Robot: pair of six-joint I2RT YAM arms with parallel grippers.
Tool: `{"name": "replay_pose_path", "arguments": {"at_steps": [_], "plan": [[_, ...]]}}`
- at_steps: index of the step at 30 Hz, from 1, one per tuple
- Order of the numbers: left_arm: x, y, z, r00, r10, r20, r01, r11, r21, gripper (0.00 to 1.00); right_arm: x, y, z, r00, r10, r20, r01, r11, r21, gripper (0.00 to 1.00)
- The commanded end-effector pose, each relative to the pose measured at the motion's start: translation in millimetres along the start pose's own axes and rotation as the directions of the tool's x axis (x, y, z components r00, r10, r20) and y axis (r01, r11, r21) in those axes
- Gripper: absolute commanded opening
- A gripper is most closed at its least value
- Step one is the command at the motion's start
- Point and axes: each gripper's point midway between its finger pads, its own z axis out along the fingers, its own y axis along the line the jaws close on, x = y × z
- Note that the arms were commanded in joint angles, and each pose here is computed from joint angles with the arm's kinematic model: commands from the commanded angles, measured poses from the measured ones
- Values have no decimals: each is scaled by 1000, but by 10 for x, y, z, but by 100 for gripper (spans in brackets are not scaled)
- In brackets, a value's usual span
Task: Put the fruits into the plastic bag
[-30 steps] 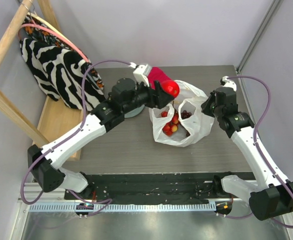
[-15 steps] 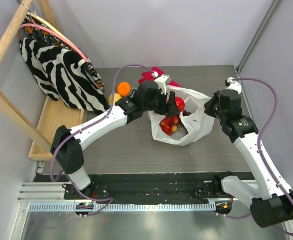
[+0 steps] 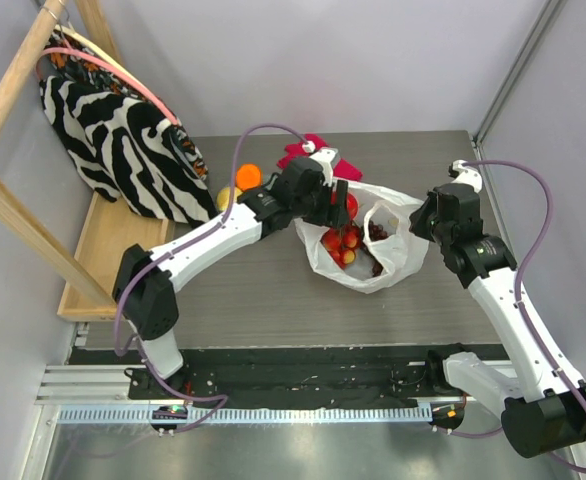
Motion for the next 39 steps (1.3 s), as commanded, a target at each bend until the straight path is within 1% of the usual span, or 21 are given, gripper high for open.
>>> {"name": "replay_pose_path", "arguments": {"at_steps": [1, 5, 7, 11, 13, 16, 17, 19, 22, 24, 27, 28, 32, 33, 36, 39], "plan": [[104, -172, 153, 998, 18, -53, -16, 999, 29, 31, -80, 33, -14, 1000, 8, 28, -8, 1000, -12, 1], [359, -212, 289, 989, -3, -149, 8, 999, 32, 31, -77, 24, -22, 999, 11, 31, -11, 1000, -10, 1], [406, -255, 312, 986, 0, -168, 7, 999, 42, 31, -79, 23, -32, 999, 12, 33, -12, 1000, -12, 1], [500, -473, 326, 980, 41, -195, -22, 995, 98, 32, -65, 17, -23, 999, 15, 29, -15, 1000, -10, 1], [569, -480, 363, 975, 55, -217, -33, 994, 100, 34, -66, 34, -17, 1000, 16, 26, -15, 1000, -15, 1], [748, -458, 432, 956, 55, -290, -27, 995, 100, 38, -66, 51, -14, 1000, 17, 21, -16, 1000, -21, 1], [846, -435, 424, 942, 53, -330, -24, 995, 93, 39, -64, 53, -14, 1000, 17, 20, -16, 1000, -23, 1], [972, -425, 457, 925, 56, -376, -24, 996, 91, 41, -55, 53, -4, 1000, 15, 17, -14, 1000, -22, 1], [1098, -419, 484, 910, 68, -410, -37, 996, 83, 46, -46, 56, 4, 1000, 12, 12, -12, 1000, -23, 1], [1123, -416, 499, 907, 66, -417, -34, 996, 83, 48, -39, 65, 11, 1000, 11, 8, -11, 1000, -26, 1], [1164, -459, 511, 901, 69, -429, -25, 994, 108, 57, -37, 71, 18, 1000, 14, 4, -14, 1000, -28, 1], [1158, -474, 519, 904, 72, -422, -25, 993, 115, 62, -39, 75, 18, 1000, 14, 5, -14, 999, -30, 1], [1029, -541, 472, 924, 83, -374, -30, 989, 146, 73, -52, 59, -2, 1000, 17, 13, -17, 1000, -24, 1], [1003, -559, 467, 928, 87, -363, -32, 987, 155, 78, -57, 55, -5, 1000, 17, 16, -17, 1000, -22, 1], [904, -628, 431, 941, 92, -326, -34, 983, 180, 83, -54, 54, -7, 1000, 19, 16, -18, 1000, -22, 1], [819, -649, 379, 951, 94, -295, -40, 982, 184, 86, -48, 51, -5, 1000, 18, 14, -18, 1000, -21, 1]]}}
